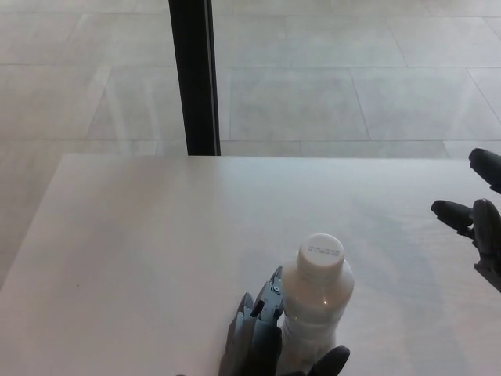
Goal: The robot uses its left hand to to lift the bottle kept on the middle of the desk and tilts it towards its right hand. It then uses its right hand to rotate its cap to open it and places the bottle and cap back on the desk
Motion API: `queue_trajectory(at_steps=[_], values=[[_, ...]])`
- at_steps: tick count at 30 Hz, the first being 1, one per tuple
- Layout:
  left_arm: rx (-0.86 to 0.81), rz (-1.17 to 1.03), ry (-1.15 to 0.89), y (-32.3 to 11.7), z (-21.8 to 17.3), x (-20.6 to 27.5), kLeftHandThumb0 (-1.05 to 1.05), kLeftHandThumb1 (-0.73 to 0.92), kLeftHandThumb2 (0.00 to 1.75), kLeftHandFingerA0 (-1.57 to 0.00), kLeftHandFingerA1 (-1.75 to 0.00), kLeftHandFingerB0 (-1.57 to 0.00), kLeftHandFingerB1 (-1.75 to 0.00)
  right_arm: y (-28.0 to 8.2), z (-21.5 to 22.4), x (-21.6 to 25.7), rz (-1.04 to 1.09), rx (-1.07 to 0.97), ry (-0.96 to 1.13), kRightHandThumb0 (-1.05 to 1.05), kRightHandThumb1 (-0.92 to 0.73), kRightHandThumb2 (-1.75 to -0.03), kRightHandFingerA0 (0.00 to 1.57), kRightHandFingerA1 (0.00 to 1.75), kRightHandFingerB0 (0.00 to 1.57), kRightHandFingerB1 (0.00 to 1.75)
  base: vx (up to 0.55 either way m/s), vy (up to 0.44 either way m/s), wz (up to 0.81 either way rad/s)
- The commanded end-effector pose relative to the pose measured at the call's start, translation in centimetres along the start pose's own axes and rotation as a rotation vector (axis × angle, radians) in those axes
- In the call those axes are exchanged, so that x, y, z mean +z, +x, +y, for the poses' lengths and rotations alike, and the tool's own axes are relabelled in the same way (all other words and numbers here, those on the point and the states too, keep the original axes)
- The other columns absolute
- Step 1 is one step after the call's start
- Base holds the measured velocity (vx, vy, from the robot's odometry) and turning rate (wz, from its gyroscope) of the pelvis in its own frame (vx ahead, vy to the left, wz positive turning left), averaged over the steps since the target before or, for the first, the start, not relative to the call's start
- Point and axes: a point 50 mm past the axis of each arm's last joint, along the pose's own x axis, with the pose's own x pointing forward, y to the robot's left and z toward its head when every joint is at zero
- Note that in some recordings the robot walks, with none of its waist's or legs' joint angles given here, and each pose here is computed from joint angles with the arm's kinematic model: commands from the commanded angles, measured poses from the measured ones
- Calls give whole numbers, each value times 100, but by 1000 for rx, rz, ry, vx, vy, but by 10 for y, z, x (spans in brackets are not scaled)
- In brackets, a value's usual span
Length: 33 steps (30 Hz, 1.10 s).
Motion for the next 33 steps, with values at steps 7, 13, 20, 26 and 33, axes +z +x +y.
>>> queue_trajectory(at_steps=[7, 13, 20, 26, 33], values=[[28, -138, -627, -5, -57, 89, -71, 72, 61, 0, 0, 0, 0, -9, -9, -4, -18, -49, -38, -63, -72, -62, 56, 56, 42, 33, 0, 0, 0], [-8, -134, -602, 0, -60, 101, -100, 49, 91, 0, -23, 0, -15, -10, -11, -6, -17, -48, -31, -63, -71, -62, 56, 56, 42, 34, 0, 0, 0], [-32, -182, -631, 2, -61, 117, -72, 67, 63, 0, -10, 0, 0, -11, -12, -8, -9, -52, -30, -60, -72, -62, 56, 55, 41, 34, 0, 0, 0], [-45, -180, -584, 3, -68, 124, -94, 49, 95, -1, -53, 0, -16, -12, -13, -9, -5, -57, -63, -58, -72, -62, 57, 54, 43, 34, 0, 0, 0], [6, -182, -541, 7, -77, 131, -51, 78, 58, -9, -98, 0, 0, -13, -15, -10, -10, -57, -75, -56, -73, -63, 58, 51, 41, 34, 0, 0, 0]])
